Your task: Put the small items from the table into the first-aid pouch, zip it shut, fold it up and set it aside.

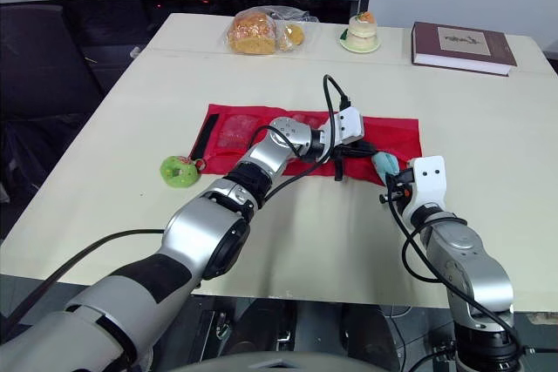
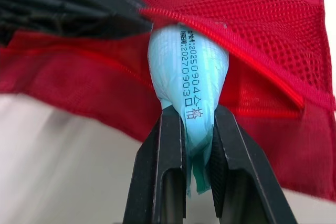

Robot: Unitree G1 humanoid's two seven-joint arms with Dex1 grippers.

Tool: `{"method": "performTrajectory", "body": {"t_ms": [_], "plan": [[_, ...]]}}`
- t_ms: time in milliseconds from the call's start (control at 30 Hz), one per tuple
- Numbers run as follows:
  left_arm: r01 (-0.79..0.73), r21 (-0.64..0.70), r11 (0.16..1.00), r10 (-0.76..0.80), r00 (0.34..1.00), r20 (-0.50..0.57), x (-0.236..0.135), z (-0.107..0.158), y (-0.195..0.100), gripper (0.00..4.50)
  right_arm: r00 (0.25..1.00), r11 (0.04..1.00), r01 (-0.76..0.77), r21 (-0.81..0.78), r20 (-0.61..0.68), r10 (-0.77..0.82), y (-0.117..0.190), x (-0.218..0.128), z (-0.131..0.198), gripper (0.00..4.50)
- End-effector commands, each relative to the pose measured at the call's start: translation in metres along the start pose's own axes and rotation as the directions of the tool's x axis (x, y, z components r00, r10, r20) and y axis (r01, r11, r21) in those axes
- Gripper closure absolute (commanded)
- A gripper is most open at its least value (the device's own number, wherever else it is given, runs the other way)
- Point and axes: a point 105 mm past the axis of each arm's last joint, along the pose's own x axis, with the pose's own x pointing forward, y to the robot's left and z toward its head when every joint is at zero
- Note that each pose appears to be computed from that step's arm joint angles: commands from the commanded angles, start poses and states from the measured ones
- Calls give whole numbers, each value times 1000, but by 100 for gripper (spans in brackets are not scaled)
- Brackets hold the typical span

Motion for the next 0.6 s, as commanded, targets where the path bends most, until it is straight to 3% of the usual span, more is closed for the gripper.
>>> {"method": "performTrajectory", "body": {"t_ms": [33, 267, 333, 433, 467, 533, 600], "plan": [[37, 41, 998, -39, 997, 62, 10, 20, -7, 450, 993, 995, 99, 33, 66, -101, -11, 9, 18, 447], [54, 33, 998, -56, 996, 67, 17, 19, -15, 450, 973, 975, 192, 115, 106, -204, -13, 38, 33, 447], [41, 23, 999, -42, 997, 65, 17, 18, -13, 450, 975, 976, 187, 112, 101, -198, -11, 39, 32, 342], [5, 5, 1000, -5, 998, 57, 18, 17, -8, 450, 979, 982, 169, 81, 100, -176, -9, 32, 29, 249], [-6, 2, 1000, 6, 999, 53, 18, 17, -7, 450, 983, 986, 152, 62, 96, -158, -7, 28, 27, 172], [-18, -3, 1000, 18, 998, 54, 19, 18, -6, 450, 988, 991, 126, 41, 84, -130, -4, 20, 23, 120], [-20, -7, 1000, 21, 998, 55, 20, 18, -6, 450, 993, 995, 101, 8, 64, -101, -1, 9, 18, 120]]}}
